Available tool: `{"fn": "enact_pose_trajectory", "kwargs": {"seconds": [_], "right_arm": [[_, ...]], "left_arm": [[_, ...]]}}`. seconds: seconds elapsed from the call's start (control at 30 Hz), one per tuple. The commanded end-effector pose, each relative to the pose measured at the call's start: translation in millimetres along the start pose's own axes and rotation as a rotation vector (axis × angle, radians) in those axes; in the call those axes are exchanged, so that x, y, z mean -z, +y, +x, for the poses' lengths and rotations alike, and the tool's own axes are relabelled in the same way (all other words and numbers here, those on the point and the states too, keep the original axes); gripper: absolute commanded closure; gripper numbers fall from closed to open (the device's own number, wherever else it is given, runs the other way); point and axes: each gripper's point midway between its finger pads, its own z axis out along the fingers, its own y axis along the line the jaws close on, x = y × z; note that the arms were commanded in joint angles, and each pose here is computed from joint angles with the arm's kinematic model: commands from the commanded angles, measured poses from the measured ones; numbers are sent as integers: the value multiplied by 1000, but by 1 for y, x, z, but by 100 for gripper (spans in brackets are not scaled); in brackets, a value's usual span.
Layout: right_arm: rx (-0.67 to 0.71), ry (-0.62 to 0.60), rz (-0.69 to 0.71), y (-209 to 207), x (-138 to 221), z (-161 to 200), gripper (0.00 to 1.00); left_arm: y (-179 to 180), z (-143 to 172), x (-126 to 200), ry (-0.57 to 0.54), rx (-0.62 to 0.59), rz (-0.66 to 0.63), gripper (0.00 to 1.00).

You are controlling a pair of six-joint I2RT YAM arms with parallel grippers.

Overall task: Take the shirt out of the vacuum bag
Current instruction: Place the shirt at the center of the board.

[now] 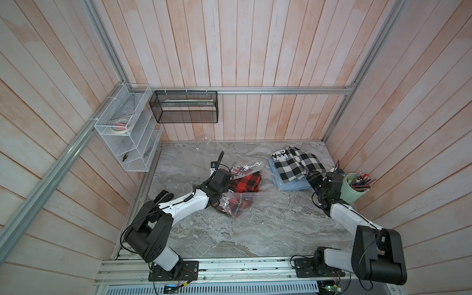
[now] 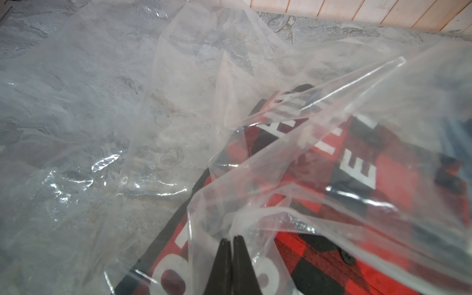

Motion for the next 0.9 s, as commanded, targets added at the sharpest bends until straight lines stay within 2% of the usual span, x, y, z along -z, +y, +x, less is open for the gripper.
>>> {"fn": "enact_pose_trajectory", "kwargs": {"seconds": [0.0,0.17,0.33,0.43,0.63,0.7,0.87], "right_arm": [[13,-8,-54,22,1,-8,37],[48,4,-137,68,-39,-32,37],[30,90,-87,55,-96,-14,38],[30,135,-31,36,-115,3,38],[29,190,34,1,-121,40,38],[44,194,35,-1,-118,42,38],[211,77,-2,50,-82,13,38]], "left_arm": [[-5,-10,6,-17,-11,1,100],[-10,-10,9,-27,-2,14,100],[-14,-8,13,-27,-9,17,100],[-18,-10,17,-31,-17,23,100],[-28,-22,26,-53,-31,39,100],[-32,-25,31,-61,-26,51,100],[-37,-32,42,-84,-11,79,100]]}}
